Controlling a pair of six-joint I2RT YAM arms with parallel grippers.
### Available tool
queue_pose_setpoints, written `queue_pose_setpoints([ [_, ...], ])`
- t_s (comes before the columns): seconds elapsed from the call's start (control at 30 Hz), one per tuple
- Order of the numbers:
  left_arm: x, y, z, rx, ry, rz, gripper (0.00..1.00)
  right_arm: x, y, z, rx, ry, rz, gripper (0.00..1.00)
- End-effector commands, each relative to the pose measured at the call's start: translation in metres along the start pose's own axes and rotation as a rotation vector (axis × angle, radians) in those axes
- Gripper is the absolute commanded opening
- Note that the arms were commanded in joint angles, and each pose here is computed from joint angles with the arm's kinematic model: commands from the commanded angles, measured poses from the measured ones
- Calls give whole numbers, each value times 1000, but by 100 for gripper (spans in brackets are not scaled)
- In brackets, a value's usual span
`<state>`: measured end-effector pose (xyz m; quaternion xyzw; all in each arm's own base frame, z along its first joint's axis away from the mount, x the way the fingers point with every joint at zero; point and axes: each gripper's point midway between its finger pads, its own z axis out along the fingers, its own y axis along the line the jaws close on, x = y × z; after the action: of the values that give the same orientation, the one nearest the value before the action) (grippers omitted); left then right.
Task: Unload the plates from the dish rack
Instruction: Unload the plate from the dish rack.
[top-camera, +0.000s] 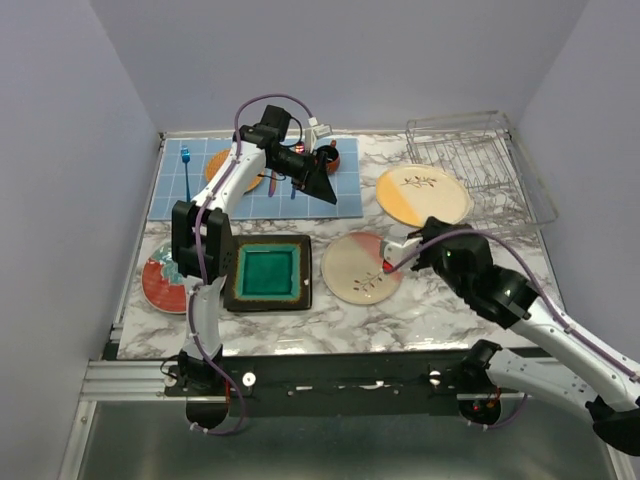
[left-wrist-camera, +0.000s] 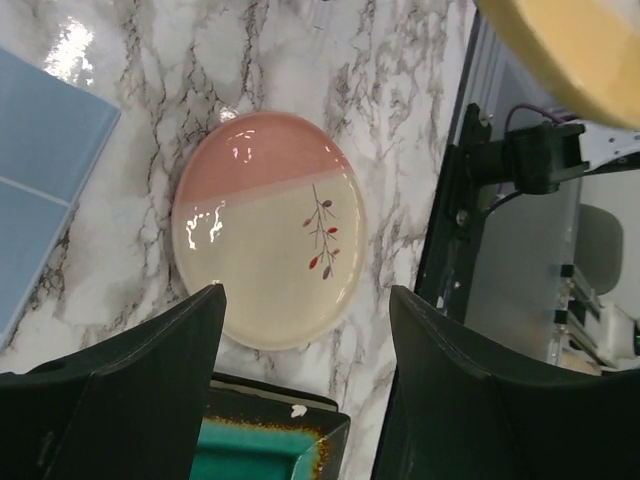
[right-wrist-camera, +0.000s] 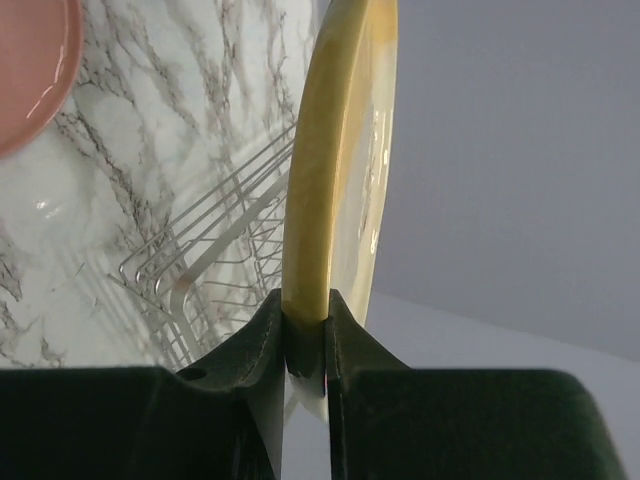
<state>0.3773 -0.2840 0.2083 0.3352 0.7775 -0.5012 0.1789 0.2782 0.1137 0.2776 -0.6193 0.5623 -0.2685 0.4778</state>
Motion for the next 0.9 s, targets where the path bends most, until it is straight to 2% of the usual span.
queue_pose_setpoints([
  [0.0,-1,-30,-4,174,-11,-100,75,-18,-32,-22,293,-13,-228,1],
  [0.17,-6,-37,-1,247,-32,-162,75,-35,15,-14,288,-84,-383,1],
  [0.3,-9,-33,2,244,-33,-178,75,-50,27,-15,344,-142,-452,1],
  [0.63,12,-8,27,214,25,-176,74,-74,39,-21,379,-222,-467,1],
  [0.87,10,-14,39,245,41,-160,73,-82,45,-27,386,-254,-460,1],
])
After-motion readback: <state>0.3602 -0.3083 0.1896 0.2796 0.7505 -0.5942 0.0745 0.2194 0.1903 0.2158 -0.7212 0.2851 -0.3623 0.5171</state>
